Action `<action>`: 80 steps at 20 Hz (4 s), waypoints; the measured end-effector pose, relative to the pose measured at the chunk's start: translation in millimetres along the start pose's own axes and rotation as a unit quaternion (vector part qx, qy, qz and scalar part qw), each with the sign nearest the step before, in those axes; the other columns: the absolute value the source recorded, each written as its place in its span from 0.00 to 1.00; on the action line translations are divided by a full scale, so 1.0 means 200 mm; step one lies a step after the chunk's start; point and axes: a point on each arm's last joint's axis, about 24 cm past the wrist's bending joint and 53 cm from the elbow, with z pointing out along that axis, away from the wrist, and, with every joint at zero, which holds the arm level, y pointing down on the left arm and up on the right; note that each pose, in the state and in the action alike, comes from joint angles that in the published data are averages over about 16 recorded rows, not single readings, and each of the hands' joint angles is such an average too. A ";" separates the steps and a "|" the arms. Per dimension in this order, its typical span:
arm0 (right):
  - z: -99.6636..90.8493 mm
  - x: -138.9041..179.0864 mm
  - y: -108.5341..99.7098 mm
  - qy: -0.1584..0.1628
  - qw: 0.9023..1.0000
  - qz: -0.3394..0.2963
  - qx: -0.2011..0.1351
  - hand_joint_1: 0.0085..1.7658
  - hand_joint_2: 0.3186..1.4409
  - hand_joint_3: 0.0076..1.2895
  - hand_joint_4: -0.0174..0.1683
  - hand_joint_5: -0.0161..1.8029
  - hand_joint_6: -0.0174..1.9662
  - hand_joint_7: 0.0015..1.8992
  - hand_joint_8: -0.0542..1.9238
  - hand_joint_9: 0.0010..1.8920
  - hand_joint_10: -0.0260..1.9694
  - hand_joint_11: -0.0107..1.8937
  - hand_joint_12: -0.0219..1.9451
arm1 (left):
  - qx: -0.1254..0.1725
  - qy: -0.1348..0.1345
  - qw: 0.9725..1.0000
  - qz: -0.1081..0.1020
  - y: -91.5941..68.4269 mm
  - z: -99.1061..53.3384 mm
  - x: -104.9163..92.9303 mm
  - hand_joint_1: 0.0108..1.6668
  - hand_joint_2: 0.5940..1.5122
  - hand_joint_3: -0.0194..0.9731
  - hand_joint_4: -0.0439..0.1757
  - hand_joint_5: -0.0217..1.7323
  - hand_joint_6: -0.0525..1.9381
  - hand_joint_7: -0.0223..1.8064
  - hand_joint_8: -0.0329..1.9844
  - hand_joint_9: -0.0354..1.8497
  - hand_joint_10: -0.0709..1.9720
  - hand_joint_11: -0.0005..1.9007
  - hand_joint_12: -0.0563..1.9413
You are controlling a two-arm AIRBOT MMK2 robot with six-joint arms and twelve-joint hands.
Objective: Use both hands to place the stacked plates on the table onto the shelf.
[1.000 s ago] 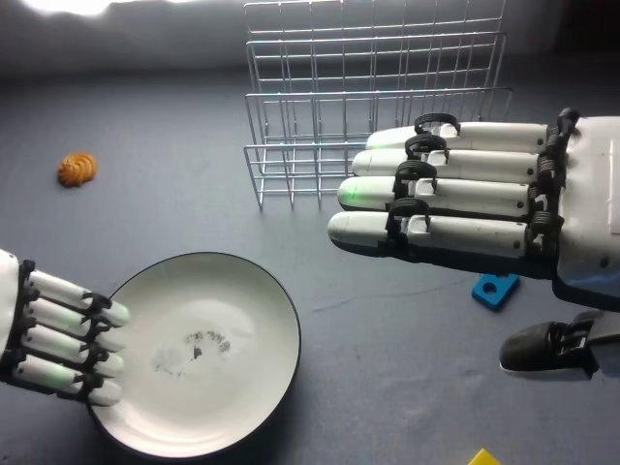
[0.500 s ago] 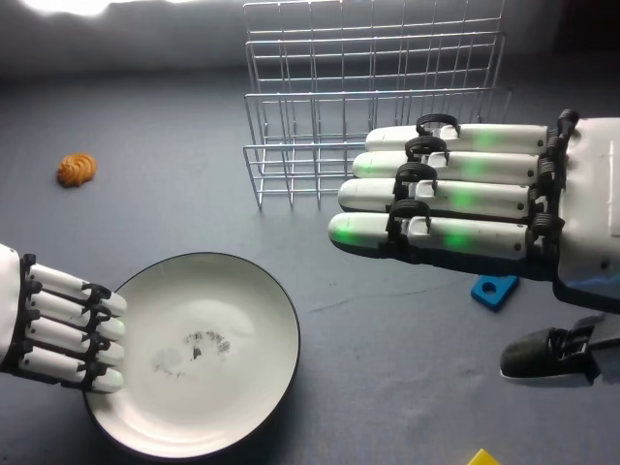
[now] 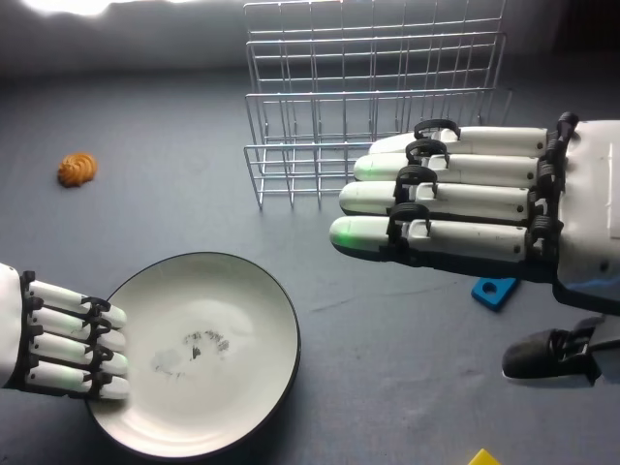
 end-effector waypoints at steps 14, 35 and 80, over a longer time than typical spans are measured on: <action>0.00 0.01 -0.01 0.001 1.000 -0.010 0.000 0.66 0.55 0.01 0.09 0.02 0.02 0.01 0.03 0.01 0.02 0.02 0.10 | 0.009 -0.005 0.998 -0.056 -0.12 0.11 0.02 0.00 0.56 0.03 0.17 0.06 0.02 0.06 0.01 0.06 0.04 0.01 0.08; 0.09 0.15 -0.12 0.023 0.994 -0.103 -0.002 0.65 0.54 0.01 0.09 0.02 0.02 0.01 0.03 0.01 0.02 0.02 0.04 | 0.073 -0.076 0.982 -0.154 -0.41 0.37 -0.16 0.00 0.57 0.03 0.18 0.07 0.02 0.07 0.01 0.07 0.03 0.01 0.08; 0.30 -0.07 -0.29 -0.039 0.994 -0.098 0.041 0.69 0.53 0.01 0.09 0.02 0.02 0.01 0.03 0.01 0.02 0.01 0.02 | 0.004 -0.094 0.973 -0.209 -0.17 0.35 -0.15 0.01 0.61 0.03 0.19 0.07 0.02 0.05 0.01 0.05 0.02 0.00 0.04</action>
